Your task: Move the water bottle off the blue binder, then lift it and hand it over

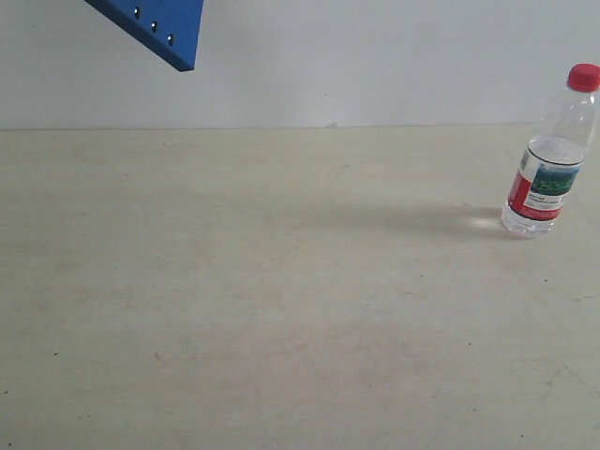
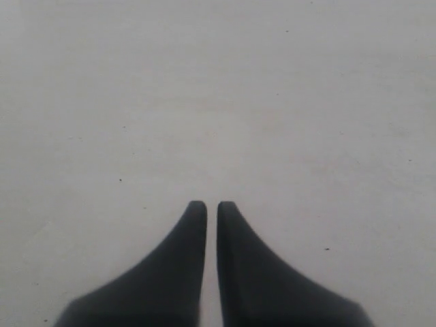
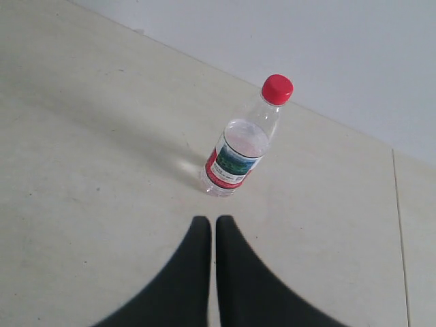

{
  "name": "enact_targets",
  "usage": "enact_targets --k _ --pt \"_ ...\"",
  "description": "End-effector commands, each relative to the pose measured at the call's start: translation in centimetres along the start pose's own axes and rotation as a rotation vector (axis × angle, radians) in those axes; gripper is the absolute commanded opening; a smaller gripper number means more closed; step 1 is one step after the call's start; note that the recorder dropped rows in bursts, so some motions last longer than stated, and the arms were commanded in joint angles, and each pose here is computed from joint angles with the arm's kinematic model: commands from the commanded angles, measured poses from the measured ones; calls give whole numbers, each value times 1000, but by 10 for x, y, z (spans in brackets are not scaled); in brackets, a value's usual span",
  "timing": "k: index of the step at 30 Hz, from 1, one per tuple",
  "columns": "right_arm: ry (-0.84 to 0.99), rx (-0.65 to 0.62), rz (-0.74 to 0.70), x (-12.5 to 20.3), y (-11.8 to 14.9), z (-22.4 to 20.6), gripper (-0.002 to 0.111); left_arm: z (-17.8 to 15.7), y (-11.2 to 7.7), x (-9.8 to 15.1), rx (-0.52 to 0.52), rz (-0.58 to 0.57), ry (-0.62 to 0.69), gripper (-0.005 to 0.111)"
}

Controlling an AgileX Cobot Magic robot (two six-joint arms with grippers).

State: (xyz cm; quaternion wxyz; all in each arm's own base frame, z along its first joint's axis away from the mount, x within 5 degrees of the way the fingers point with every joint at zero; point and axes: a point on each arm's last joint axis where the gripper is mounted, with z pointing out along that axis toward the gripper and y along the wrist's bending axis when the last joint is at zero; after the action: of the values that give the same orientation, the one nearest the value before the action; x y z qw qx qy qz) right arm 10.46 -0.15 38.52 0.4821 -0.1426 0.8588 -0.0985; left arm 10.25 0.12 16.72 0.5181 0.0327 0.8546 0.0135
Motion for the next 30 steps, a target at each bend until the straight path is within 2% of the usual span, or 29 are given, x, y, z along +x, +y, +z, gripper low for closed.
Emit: enact_targets --k 1,12,15,20,22,25,28,30 --pt "-13 5 -7 0 0 -1 0 1 -2 -1 22 2 -7 5" --pt "9 -1 -31 2 0 -1 0 1 -1 -1 17 3 -6 5" --pt "7 0 -31 1 0 -1 0 -13 0 -9 -13 18 -138 5" --pt "5 0 -31 1 0 -1 0 -52 -3 -24 -54 55 -515 5" --pt "5 0 -31 1 0 -1 0 -65 -4 -25 -67 66 -630 5" --pt "-28 1 -10 -2 0 -1 0 -67 -5 -27 -53 73 -658 5" --pt "-221 -19 103 -11 3 -7 0 -68 -7 -27 -41 77 -669 5" --pt "-316 -46 210 -2 10 -9 0 -68 -7 -27 -41 77 -669 5"
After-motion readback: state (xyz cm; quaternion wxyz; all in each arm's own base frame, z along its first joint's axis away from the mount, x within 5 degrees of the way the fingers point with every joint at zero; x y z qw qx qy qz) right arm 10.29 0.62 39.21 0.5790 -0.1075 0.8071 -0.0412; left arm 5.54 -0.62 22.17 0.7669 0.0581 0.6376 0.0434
